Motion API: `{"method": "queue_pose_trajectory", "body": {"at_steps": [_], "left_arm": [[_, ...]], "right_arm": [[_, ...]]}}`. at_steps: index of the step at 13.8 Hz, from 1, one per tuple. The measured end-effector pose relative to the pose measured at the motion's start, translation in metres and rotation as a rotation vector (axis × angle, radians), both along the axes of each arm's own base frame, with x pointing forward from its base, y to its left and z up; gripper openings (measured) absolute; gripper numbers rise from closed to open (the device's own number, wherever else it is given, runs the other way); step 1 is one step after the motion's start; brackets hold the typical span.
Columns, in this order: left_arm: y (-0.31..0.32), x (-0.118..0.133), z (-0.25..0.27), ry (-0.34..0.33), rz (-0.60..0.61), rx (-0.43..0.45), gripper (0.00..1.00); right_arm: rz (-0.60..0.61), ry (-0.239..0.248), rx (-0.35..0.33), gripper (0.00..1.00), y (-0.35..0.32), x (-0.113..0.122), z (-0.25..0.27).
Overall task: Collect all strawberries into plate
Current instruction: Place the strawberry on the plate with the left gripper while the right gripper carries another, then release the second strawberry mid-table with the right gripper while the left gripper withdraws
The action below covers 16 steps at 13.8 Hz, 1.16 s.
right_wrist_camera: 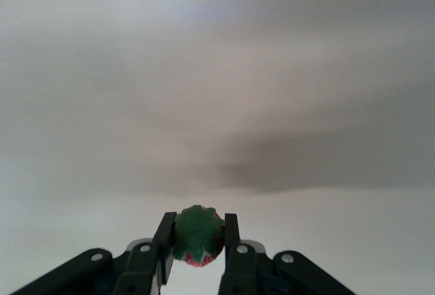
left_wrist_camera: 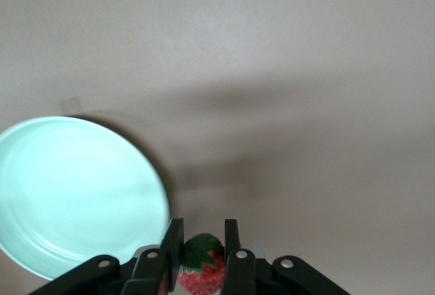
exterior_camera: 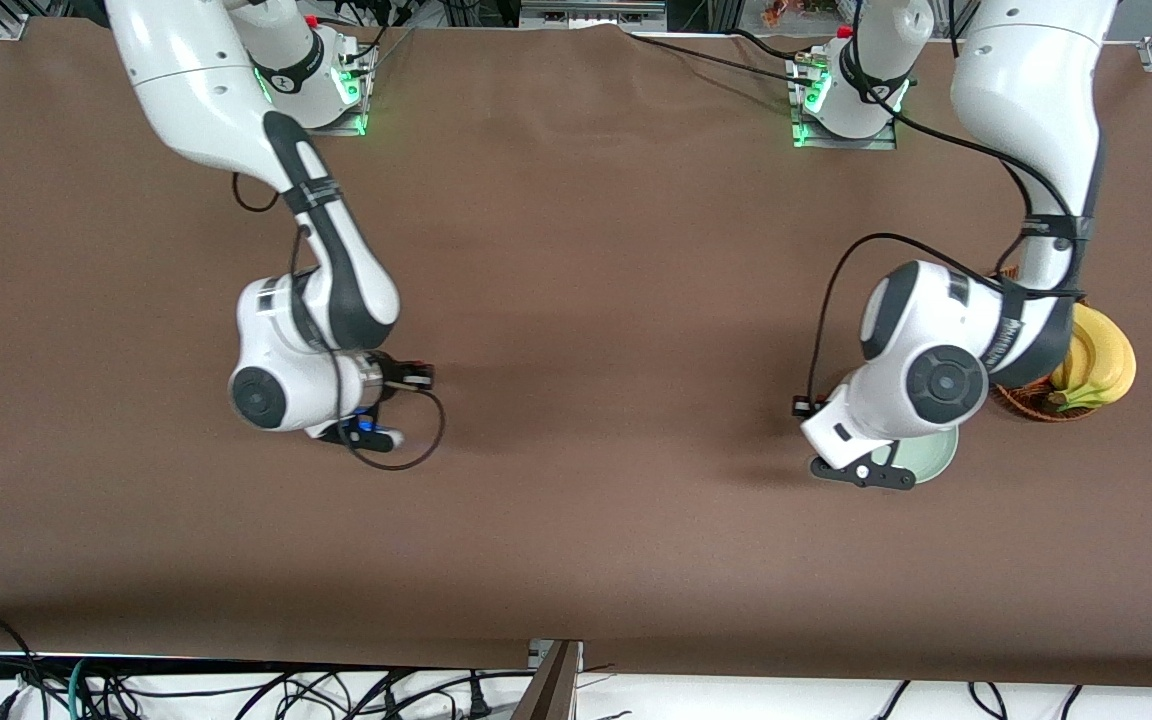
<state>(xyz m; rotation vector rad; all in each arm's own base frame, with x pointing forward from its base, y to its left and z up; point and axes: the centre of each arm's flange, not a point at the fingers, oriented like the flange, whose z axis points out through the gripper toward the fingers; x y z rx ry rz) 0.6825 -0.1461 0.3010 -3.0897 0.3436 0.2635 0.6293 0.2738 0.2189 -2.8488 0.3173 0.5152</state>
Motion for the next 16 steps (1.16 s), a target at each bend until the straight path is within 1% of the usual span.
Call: {"method": "queue_pose_trajectory", "body": {"at_steps": [2, 3, 5, 6, 7, 8, 11, 12, 13, 14, 15, 16], "left_arm": [[0.029, 0.002, -0.012, 0.030, -0.112, -0.018, 0.29], [0.047, 0.003, -0.021, 0.047, -0.166, -0.024, 0.29], [0.083, 0.005, -0.041, 0.081, -0.272, -0.006, 0.29], [0.093, 0.005, -0.051, 0.091, -0.302, 0.007, 0.33], [0.097, 0.005, -0.060, 0.095, -0.321, 0.013, 0.33], [0.095, 0.005, -0.066, 0.094, -0.331, 0.012, 0.39], [0.086, 0.004, -0.071, 0.094, -0.344, 0.006, 0.66], [0.084, 0.004, -0.071, 0.094, -0.346, 0.005, 0.77], [0.082, 0.004, -0.071, 0.093, -0.349, 0.003, 0.85], [0.078, 0.003, -0.070, 0.092, -0.354, 0.000, 0.97], [0.073, 0.003, -0.070, 0.090, -0.358, -0.004, 1.00], [0.066, 0.002, -0.068, 0.087, -0.355, -0.007, 1.00]], "right_arm": [[-0.109, -0.047, 0.037, 0.32, 0.062, -0.014, 0.003], [-0.153, -0.074, 0.044, 0.32, 0.091, -0.023, 0.002], [-0.221, -0.133, 0.054, 0.32, 0.151, -0.047, -0.005], [-0.250, -0.160, 0.064, 0.32, 0.179, -0.057, -0.008], [-0.281, -0.185, 0.080, 0.32, 0.206, -0.068, -0.010], [-0.311, -0.205, 0.097, 0.32, 0.231, -0.077, -0.014], [-0.353, -0.265, 0.151, 0.32, 0.284, -0.099, -0.030], [-0.352, -0.274, 0.158, 0.32, 0.292, -0.104, -0.037], [-0.346, -0.275, 0.157, 0.32, 0.297, -0.109, -0.045], [-0.342, -0.274, 0.155, 0.33, 0.299, -0.112, -0.050], [-0.341, -0.277, 0.157, 0.37, 0.300, -0.112, -0.052], [-0.339, -0.283, 0.161, 0.48, 0.301, -0.110, -0.049]]}}
